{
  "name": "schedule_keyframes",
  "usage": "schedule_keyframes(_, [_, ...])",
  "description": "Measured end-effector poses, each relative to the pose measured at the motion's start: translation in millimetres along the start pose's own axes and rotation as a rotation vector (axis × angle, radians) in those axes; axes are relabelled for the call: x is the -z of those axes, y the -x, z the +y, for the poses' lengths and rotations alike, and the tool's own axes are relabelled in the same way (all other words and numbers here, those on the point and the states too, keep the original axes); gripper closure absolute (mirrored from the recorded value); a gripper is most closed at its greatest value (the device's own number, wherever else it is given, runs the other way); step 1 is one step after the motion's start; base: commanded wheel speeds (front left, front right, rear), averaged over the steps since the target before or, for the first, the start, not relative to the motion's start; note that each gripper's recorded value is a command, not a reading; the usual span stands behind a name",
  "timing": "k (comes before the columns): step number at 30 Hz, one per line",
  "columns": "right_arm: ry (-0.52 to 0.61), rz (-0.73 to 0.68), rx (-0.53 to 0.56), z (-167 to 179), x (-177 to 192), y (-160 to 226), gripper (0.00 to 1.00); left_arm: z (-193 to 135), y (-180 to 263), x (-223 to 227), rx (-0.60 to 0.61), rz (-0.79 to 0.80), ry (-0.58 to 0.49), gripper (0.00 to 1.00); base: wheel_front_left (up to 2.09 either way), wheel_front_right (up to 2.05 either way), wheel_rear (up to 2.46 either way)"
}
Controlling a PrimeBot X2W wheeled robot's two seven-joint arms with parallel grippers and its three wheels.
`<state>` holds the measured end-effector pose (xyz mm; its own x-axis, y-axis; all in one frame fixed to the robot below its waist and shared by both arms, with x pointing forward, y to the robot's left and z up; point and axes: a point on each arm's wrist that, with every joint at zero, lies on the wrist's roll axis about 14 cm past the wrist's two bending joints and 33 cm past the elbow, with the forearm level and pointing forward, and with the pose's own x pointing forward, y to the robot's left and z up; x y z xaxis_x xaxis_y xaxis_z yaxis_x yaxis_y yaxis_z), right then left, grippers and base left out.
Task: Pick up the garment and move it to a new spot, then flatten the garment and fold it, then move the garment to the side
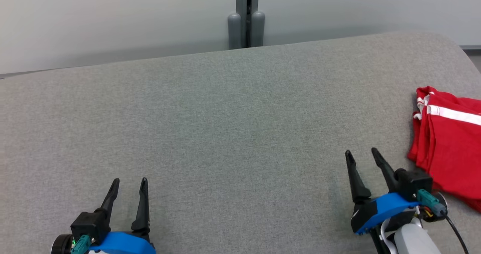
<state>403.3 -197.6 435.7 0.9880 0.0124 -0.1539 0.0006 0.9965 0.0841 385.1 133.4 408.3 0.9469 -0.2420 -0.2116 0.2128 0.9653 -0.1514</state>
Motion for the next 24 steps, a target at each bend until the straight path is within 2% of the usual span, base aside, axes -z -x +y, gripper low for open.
schedule_keyframes(6, [-0.044,-0.005,-0.023,11,1,6,0.0,8,11,-3,-0.044,-0.014,0.004,0.0,0.0,0.0,0.0])
schedule_keyframes(17, [-0.053,-0.045,-0.066,27,-12,14,0.0,16,35,-9,-0.103,-0.049,0.042,0.0,0.0,0.0,0.0])
schedule_keyframes(24, [-0.087,-0.055,-0.053,24,-13,26,0.0,16,50,-13,-0.123,-0.075,0.056,0.0,0.0,0.0,0.0])
